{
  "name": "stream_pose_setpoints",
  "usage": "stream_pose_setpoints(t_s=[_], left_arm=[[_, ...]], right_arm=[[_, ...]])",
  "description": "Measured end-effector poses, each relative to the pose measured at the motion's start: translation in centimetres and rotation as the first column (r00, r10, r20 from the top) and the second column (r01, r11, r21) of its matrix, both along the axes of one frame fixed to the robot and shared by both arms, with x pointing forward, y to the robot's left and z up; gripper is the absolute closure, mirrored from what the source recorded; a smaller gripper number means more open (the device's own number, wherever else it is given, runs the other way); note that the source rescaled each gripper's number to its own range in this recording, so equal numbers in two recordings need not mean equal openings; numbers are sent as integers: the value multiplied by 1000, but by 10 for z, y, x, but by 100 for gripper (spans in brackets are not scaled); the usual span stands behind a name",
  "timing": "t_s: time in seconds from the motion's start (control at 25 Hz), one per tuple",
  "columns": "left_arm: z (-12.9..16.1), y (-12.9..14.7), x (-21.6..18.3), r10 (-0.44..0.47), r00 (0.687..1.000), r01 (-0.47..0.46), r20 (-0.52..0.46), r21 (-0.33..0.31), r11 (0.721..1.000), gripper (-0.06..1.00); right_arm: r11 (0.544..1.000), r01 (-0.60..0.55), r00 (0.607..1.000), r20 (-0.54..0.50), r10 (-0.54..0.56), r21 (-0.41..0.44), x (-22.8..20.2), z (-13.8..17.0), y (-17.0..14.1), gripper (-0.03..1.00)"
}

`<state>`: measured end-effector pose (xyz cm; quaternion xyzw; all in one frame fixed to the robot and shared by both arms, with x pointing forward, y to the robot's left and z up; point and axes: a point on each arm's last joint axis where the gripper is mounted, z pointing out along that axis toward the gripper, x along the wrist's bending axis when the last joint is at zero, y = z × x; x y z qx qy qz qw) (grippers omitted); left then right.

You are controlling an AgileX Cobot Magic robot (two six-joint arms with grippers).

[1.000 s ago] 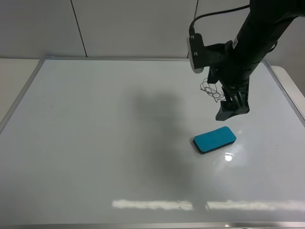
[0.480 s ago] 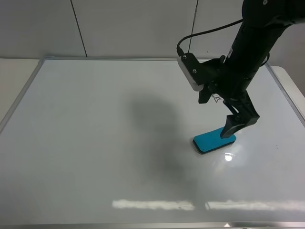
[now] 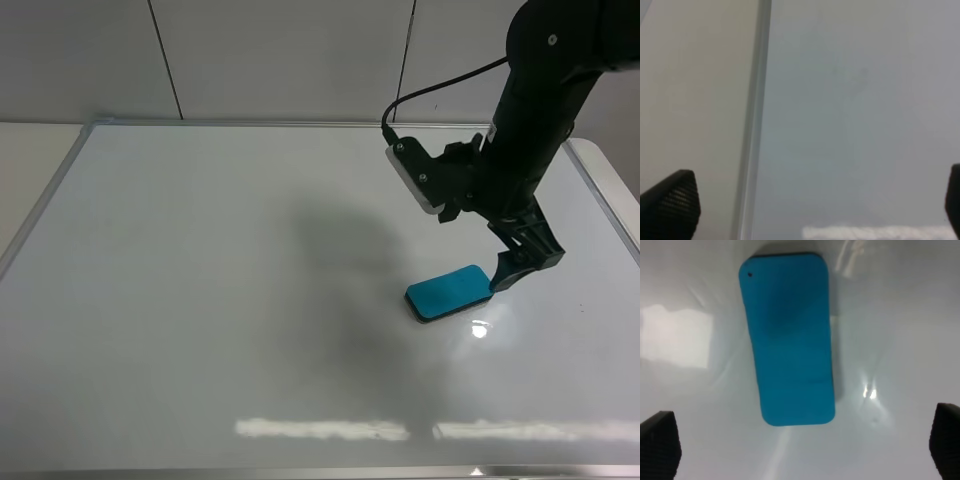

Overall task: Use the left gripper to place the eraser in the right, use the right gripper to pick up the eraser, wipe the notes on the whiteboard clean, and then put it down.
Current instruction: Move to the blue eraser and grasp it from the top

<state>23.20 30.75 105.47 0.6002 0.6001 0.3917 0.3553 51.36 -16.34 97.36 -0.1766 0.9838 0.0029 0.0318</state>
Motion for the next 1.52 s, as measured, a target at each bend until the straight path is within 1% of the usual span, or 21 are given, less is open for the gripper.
stream_pose_setpoints(t_s=[0.2,0.32,0.52,0.64,0.72,0.92,1.16,1.52], left_arm=[[0,0,0,0,1000,0,0,0,1000,-6],[0,0,0,0,1000,0,0,0,1000,-6],[0,0,0,0,1000,0,0,0,1000,-6],[0,0,0,0,1000,0,0,0,1000,-6],[0,0,0,0,1000,0,0,0,1000,-6],[0,0,0,0,1000,0,0,0,1000,-6],[0,0,0,0,1000,0,0,0,1000,-6],[0,0,0,0,1000,0,0,0,1000,-6]], right_arm=[[1000,-2,1000,15,2,-4,-9,-21,-5,-3],[1000,-9,999,45,9,5,-12,-30,-7,-3],[999,6,994,107,-10,41,-9,-34,-6,-3],[999,10,992,122,-16,50,-7,-34,-5,-3],[999,11,993,120,-17,49,-7,-36,-4,-3],[999,25,997,74,-28,42,-5,-52,-2,-3],[999,32,998,59,-34,41,-3,-63,-1,-3],[998,33,996,78,-37,54,1,-70,1,-3]])
